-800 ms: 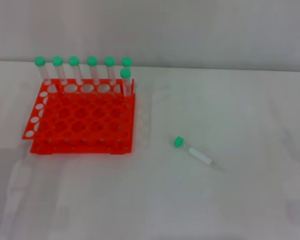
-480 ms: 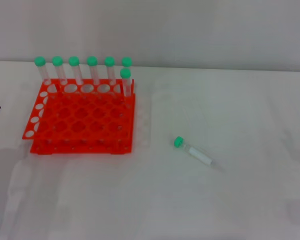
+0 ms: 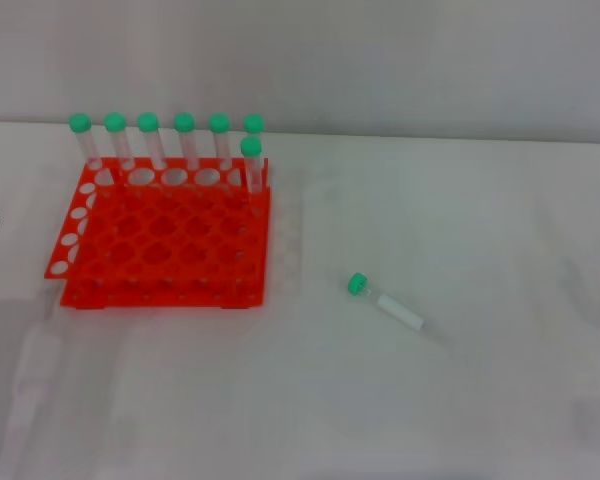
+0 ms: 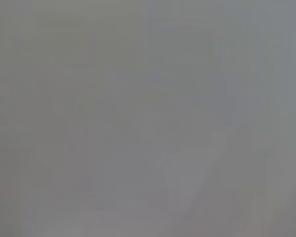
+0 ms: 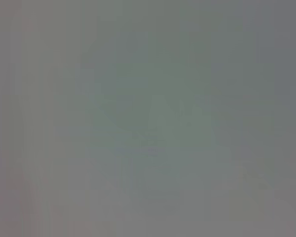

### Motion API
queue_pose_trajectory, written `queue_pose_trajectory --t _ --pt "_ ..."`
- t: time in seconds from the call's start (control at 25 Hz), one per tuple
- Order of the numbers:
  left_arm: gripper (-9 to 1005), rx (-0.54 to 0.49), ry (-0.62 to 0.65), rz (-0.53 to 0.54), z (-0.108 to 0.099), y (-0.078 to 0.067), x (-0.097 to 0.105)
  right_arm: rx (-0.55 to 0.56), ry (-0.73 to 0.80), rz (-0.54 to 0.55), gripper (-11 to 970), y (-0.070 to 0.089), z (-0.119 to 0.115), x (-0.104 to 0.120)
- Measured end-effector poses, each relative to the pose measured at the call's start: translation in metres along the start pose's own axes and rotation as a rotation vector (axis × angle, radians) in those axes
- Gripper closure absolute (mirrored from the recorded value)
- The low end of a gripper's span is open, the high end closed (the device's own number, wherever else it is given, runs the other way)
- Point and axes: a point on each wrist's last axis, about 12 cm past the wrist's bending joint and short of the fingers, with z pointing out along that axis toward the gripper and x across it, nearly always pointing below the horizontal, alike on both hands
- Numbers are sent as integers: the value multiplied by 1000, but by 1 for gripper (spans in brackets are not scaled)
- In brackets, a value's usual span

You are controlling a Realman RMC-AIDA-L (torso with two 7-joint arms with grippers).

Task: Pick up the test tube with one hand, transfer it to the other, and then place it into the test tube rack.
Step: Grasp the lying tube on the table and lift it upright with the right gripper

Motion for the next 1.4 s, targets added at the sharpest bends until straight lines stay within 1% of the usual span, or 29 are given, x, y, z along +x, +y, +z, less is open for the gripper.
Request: queue_pose_trajectory --t 0.08,0.2,0.24,0.32,0.44,0.52,0.6,0.72,0.84,1.0,1.04,1.08,1.12,1.24,1.28,1.36,1.4 --pt "108 -1 0 1 0 0 0 -28 1 39 117 1 3 -2" --pt "108 -1 -1 2 -1 1 0 -123 8 97 117 5 14 -8" --pt "108 -1 -1 2 -1 1 0 -173 17 113 117 7 19 -11" --pt "107 -1 0 4 -1 1 0 -277 37 137 117 11 32 -21" --pt "107 -3 4 4 0 1 0 -373 92 179 118 12 51 -36" --pt "107 -3 5 5 0 2 0 -435 164 202 118 12 65 -50" --pt "107 -5 4 5 0 2 0 -496 227 174 118 15 78 -67" --pt "108 -1 3 6 1 2 -1 -578 313 97 121 24 92 -88" --pt "108 1 2 10 3 1 -1 -651 436 -15 123 42 104 -110" --pt "108 -1 0 11 3 1 -1 -642 593 -146 127 65 114 -140" --pt "108 -2 0 11 4 1 -1 -642 593 -146 128 65 114 -140" --pt "108 -3 -1 11 4 2 -1 -619 671 -247 128 89 116 -158" --pt "108 -4 -2 11 4 2 -2 -616 679 -269 129 94 116 -161" --pt "108 -9 6 12 4 2 -1 -574 736 -376 132 128 114 -177" --pt "108 -11 11 12 5 2 0 -562 755 -394 133 137 114 -178" --pt "108 -15 24 11 6 2 1 -539 801 -445 135 159 113 -180" --pt "108 -17 26 11 6 2 2 -538 835 -490 135 174 112 -179"
